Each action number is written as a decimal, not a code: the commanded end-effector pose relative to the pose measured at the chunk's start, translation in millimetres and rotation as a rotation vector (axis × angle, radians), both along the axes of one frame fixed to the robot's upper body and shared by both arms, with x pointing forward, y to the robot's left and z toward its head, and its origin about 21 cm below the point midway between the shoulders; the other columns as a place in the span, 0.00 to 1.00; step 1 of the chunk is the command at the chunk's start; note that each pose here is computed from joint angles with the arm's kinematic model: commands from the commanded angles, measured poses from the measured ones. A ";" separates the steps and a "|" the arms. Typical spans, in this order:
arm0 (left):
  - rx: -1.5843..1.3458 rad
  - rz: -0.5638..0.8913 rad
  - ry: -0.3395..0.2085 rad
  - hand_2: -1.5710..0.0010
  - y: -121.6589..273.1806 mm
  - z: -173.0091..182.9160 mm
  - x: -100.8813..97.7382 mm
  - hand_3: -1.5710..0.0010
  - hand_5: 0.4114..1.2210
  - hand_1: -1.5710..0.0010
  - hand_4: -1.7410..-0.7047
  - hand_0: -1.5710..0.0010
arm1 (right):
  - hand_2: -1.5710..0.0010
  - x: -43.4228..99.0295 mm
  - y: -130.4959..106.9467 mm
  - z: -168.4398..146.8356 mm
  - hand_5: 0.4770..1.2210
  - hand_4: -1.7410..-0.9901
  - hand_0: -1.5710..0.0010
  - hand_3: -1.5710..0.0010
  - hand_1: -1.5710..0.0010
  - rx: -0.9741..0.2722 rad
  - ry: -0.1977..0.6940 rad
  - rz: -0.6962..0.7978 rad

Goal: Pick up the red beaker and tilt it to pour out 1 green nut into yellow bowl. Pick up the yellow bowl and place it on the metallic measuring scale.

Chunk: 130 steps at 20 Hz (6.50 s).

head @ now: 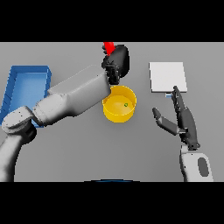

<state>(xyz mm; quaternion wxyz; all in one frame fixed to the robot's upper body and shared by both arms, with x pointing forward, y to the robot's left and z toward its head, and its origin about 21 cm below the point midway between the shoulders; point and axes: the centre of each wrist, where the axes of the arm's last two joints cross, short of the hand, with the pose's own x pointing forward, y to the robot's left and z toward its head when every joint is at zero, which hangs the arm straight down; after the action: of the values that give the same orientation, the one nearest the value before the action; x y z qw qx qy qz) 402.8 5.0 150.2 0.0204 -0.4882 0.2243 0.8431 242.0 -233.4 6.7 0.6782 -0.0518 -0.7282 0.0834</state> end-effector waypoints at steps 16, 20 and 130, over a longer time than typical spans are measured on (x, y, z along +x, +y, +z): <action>-0.969 0.571 -0.205 0.01 170.3 205.3 76.9 0.08 1.00 0.01 0.06 0.00 | 1.00 4.2 -1.5 2.5 0.24 0.57 1.00 1.00 1.00 -0.002 -0.031 0.057; -1.255 0.696 -0.211 0.01 229.2 186.9 80.1 0.11 1.00 0.01 0.03 0.00 | 1.00 4.8 2.2 1.8 0.24 0.59 1.00 1.00 1.00 -0.030 -0.045 0.071; -1.888 1.204 0.047 1.00 323.8 -29.1 -36.0 1.00 0.39 1.00 0.92 1.00 | 0.07 108.0 91.6 53.3 0.98 0.06 0.05 0.20 0.07 -1.239 -0.091 1.043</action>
<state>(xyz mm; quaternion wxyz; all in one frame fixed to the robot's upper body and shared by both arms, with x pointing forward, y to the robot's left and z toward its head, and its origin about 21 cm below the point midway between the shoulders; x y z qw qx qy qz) 366.8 328.7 121.2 -0.7737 -0.3210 0.5016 0.2164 350.0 -141.9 60.1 0.3692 -0.0741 -0.5076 0.7749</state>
